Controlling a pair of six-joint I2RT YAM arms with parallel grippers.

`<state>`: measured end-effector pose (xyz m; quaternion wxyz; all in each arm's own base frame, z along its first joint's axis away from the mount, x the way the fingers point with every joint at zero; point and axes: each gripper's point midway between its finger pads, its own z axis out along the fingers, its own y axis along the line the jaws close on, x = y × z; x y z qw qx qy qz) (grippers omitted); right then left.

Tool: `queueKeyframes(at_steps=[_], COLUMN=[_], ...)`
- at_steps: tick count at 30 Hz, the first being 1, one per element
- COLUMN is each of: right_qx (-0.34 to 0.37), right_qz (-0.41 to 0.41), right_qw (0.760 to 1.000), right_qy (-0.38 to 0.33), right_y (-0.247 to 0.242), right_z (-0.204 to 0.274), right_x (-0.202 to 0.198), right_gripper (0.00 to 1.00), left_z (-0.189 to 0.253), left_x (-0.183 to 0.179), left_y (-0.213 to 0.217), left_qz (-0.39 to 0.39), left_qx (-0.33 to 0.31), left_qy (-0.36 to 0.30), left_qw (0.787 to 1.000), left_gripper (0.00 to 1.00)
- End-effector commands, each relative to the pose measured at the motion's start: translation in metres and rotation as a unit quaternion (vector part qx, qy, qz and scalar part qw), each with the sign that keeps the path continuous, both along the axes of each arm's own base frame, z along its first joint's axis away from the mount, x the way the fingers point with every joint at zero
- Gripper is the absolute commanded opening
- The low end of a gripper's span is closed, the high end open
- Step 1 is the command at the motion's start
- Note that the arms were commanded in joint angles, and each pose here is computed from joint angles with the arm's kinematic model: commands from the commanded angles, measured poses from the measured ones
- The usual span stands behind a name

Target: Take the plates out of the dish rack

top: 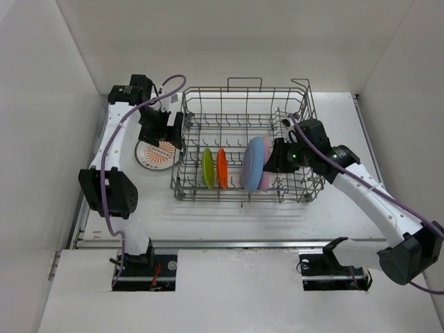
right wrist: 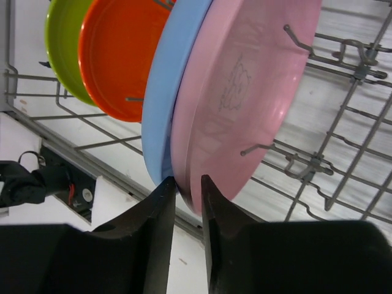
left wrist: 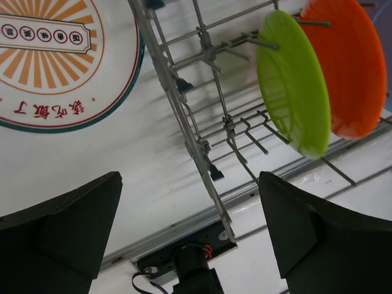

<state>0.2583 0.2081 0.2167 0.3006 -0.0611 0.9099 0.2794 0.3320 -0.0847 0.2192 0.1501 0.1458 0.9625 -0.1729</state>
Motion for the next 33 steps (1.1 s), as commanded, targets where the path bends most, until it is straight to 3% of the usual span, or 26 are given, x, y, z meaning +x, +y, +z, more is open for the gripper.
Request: queueKeyframes(at_steps=[1, 4, 7, 10, 14, 15, 20, 24, 29, 33], right_qx=[0.001, 0.007, 0.015, 0.012, -0.022, -0.037, -0.078, -0.076, -0.08, -0.063], right_qz=[-0.018, -0.008, -0.008, -0.027, -0.073, -0.085, -0.15, -0.201, -0.206, -0.233], right_qw=[0.999, 0.999, 0.999, 0.996, 0.987, 0.984, 0.969, 0.951, 0.949, 0.938], right_qy=[-0.031, -0.034, -0.048, -0.086, -0.141, -0.15, -0.178, -0.222, -0.223, -0.25], right_y=[0.006, 0.011, 0.013, 0.006, -0.013, -0.019, -0.045, -0.063, -0.062, -0.071], right_z=[0.0, 0.004, 0.021, 0.057, 0.105, 0.111, 0.145, 0.184, 0.183, 0.213], right_x=[0.024, 0.026, 0.029, 0.037, 0.056, 0.061, 0.08, 0.089, 0.096, 0.099], right_gripper=[0.27, 0.2, 0.0, 0.0, 0.0, 0.0, 0.0, 0.0, 0.0, 0.0], left_z=[-0.024, -0.036, -0.037, -0.043, -0.061, -0.064, -0.062, -0.06, -0.061, -0.062], left_x=[0.03, 0.039, 0.043, 0.039, 0.037, 0.037, 0.039, 0.041, 0.045, 0.043], left_y=[0.002, -0.007, -0.013, -0.022, -0.028, -0.028, -0.028, -0.028, -0.029, -0.028], left_qz=[0.037, 0.039, 0.037, 0.024, 0.018, 0.018, 0.025, 0.031, 0.036, 0.037], left_qx=[0.005, -0.018, -0.02, -0.018, -0.017, -0.016, -0.014, -0.015, -0.017, -0.011], left_qy=[0.016, 0.05, 0.048, 0.057, 0.091, 0.095, 0.092, 0.09, 0.087, 0.099], left_qw=[0.999, 0.998, 0.998, 0.998, 0.996, 0.995, 0.995, 0.995, 0.995, 0.994], left_gripper=[0.93, 0.9, 0.86, 0.79, 0.56, 0.38, 0.02, 0.0, 0.0, 0.0])
